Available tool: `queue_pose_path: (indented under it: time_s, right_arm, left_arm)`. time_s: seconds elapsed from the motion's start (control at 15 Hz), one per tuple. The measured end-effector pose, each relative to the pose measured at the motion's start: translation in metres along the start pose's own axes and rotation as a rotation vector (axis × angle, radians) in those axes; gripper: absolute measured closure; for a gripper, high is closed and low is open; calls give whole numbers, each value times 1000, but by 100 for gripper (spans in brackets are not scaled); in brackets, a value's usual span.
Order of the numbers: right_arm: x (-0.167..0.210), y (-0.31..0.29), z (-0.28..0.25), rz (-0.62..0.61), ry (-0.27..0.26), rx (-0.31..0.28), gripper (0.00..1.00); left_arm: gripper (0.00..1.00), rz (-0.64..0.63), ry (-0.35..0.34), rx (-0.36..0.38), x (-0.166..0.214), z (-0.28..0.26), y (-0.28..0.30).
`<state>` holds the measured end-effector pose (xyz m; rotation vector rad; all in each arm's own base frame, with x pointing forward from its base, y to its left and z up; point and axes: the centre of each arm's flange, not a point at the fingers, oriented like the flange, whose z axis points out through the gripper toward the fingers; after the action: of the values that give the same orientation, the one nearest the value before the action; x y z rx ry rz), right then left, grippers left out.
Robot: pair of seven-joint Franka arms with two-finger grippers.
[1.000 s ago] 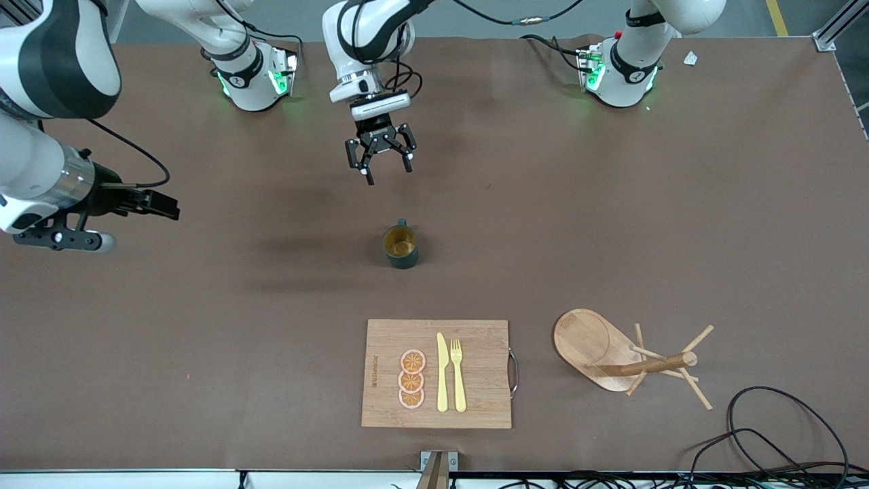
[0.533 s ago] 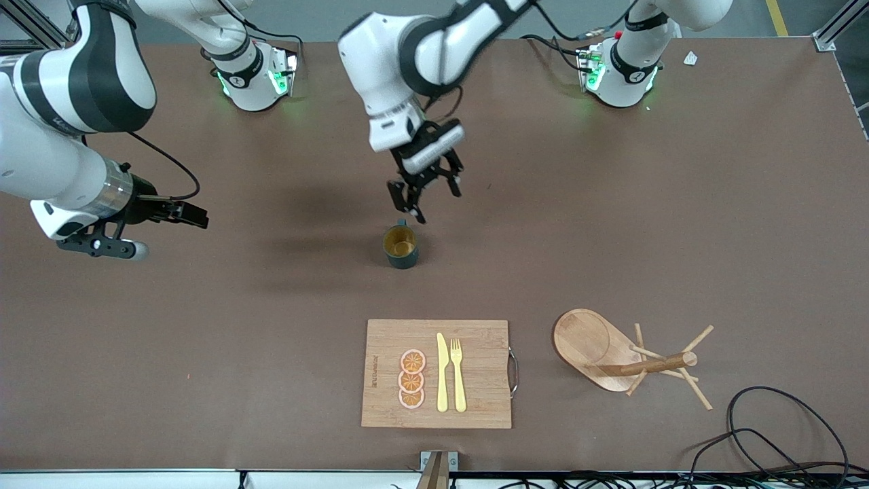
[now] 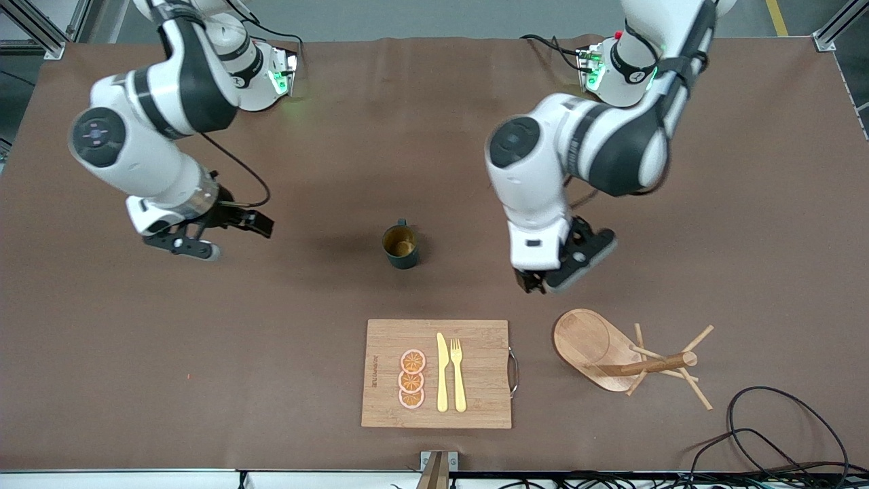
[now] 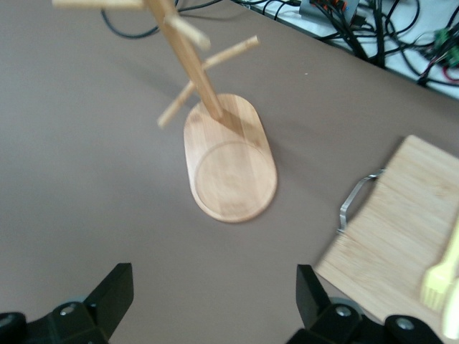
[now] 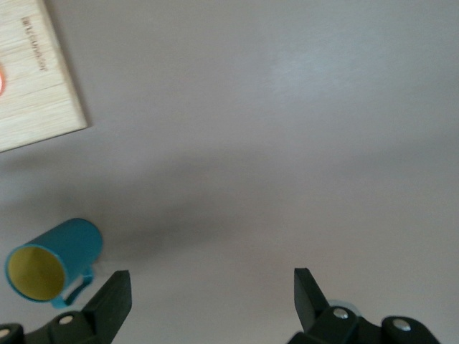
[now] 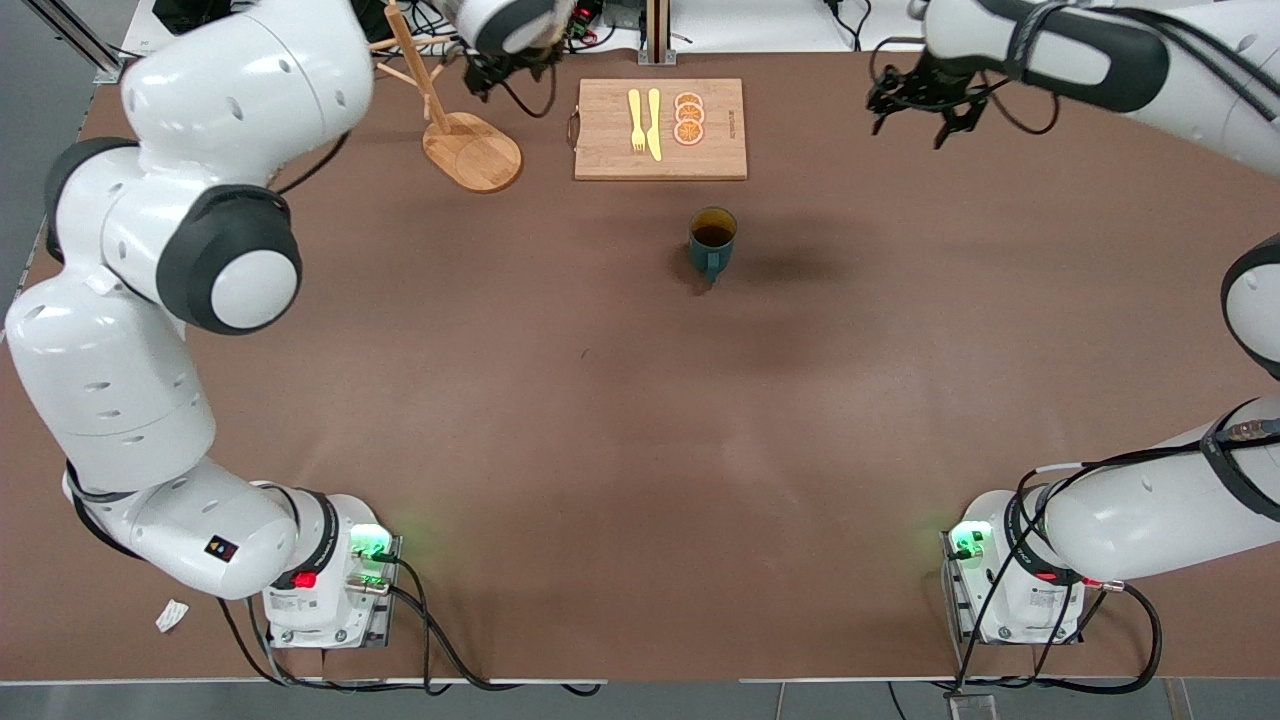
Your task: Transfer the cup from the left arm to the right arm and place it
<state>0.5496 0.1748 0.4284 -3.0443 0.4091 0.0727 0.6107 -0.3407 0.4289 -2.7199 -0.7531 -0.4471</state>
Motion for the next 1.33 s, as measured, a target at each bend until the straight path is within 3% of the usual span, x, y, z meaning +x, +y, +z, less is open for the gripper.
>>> queue_pose_path:
  time_s: [0.2,0.4,0.6,0.8,1.0,1.13,1.33]
  right_arm:
    - [-34,-43,29,9,19,8,0]
    - [-66,-92,60,-30,38,18,0]
    - [-92,-134,98,6,64,40,0]
    - [-120,-166,143,-30,69,38,0]
    - [-125,-178,170,-33,63,24,4]
    - [-115,-181,176,9,66,23,17]
    - [-104,-186,182,34,72,23,24]
  left_arm:
    - [0,102,-39,-34,39,-13,-30]
    - [0,149,-125,-119,85,-29,-74]
    - [0,179,-148,-152,135,-34,-131]
    - [0,264,-179,-122,146,-42,-161]
    - [0,330,-234,-127,148,-50,-178]
    - [0,333,-280,-128,152,-57,-191]
    - [0,350,-299,-173,167,-65,-212]
